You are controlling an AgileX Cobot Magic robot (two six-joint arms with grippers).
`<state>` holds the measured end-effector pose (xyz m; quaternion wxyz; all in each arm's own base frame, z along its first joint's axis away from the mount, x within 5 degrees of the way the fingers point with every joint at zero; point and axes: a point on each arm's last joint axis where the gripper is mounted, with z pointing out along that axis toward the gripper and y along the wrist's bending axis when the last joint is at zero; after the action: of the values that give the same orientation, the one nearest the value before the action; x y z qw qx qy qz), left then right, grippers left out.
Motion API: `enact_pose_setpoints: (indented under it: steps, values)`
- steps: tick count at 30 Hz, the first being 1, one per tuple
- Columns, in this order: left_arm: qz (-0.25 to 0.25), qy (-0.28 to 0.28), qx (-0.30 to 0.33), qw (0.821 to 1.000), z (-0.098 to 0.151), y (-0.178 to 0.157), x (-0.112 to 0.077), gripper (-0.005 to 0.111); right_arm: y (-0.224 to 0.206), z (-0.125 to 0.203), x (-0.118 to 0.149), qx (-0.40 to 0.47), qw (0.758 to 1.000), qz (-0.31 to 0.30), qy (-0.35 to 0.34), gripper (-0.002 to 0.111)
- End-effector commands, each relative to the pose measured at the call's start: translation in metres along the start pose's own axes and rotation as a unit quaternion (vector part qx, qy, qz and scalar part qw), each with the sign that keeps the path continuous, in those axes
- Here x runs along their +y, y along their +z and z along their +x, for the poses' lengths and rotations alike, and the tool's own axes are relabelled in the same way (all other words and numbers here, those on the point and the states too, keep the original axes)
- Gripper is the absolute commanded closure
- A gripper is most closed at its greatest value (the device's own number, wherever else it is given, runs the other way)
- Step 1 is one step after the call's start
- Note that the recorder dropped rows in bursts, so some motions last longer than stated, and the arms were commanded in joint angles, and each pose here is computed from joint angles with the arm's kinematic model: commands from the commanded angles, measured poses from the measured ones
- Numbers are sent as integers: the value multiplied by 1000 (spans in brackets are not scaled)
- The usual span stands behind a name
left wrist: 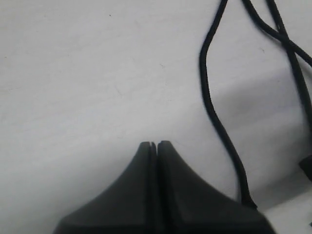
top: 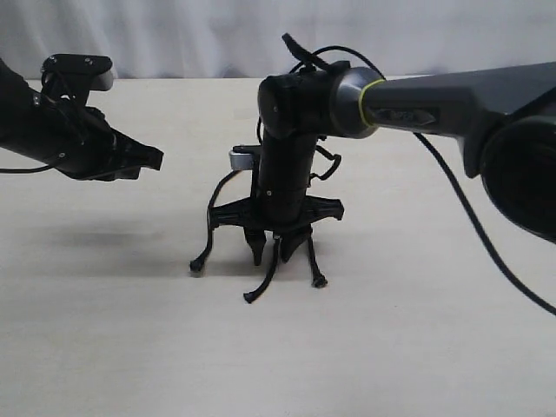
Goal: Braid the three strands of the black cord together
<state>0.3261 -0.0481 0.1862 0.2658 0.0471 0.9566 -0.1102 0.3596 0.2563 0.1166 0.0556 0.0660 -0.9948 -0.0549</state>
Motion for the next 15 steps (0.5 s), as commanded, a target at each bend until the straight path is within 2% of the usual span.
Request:
enact_pose_setpoints:
  steps: [1,5,8,13,15]
  values:
    - [4,3,7,1000,2,1,-2,107,7,-1,-2,-9,1000,-4,5,103]
    - [0,10,1,1000,1,-3,-1,107,-31,-10,9,-67,997,-37,-2,104]
    - [-7,6,-21,1000,-4,-13,2,107,-51,-18,30,-118,984,-131,23,104]
    - [-13,3,-38,999,-8,-25,8,107,-23,-30,56,-153,964,-208,68,104]
    - [-13,3,-38,999,-8,-25,8,107,-13,-32,62,-163,959,-220,78,104]
